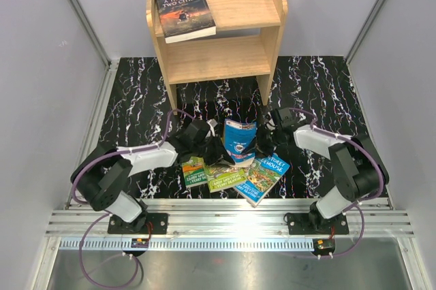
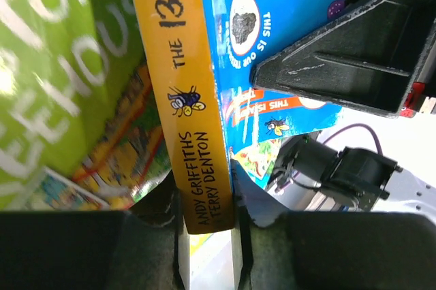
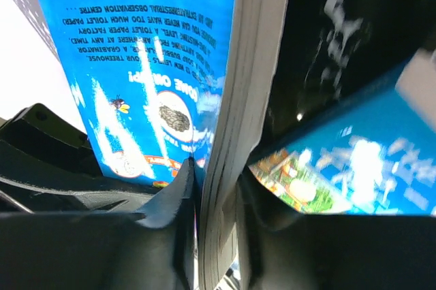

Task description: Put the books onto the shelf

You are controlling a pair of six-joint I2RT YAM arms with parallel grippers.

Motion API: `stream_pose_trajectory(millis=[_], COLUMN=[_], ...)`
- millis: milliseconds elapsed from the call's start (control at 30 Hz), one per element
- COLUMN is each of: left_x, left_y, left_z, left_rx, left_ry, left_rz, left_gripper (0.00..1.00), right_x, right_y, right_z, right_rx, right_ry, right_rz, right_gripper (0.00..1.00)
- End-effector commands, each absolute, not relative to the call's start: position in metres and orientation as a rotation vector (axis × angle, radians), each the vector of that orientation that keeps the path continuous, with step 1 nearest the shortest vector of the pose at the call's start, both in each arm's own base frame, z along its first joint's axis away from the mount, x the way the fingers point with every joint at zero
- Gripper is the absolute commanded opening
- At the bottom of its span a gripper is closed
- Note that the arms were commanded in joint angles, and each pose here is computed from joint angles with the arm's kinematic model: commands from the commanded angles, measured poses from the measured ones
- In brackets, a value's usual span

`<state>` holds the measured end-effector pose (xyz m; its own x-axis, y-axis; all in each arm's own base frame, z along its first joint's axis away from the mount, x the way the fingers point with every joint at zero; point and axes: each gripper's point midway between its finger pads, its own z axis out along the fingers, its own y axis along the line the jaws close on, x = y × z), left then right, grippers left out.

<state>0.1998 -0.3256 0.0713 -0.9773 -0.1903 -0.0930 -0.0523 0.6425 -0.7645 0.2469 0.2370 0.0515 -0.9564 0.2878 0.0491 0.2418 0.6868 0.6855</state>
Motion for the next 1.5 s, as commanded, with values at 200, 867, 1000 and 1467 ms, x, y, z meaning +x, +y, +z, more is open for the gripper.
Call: stream_pose_trajectory(millis=[200,867,1000,1467], left_x=[0.198,0.215,0.23,0.334], left_y=[-0.312,-0.244,-0.236,-0.186], left_z=[0.14,0.301,0.339,0.374], left_rx=[0.007,0.127,0.089,-0.143], left_ry=[2.513,2.06,1.933,1.765], left_rz=[-1.199,-0.938,-0.981,-1.181], left_gripper=[0.0,0.0,0.0,0.0], right_x=[0.228,0.193,0.179,0.157], right_y=[0.207,0.177,0.169,0.158], right_z=[0.096,0.155,0.153,0.144], right_rx=[0.425,0.437,0.452,0.476], right_ry=[2.771,2.652,2.657,2.66], right_rz=[0.922,0.869,0.85,0.842], right_gripper=[0.85,0.98,0.98,0.98])
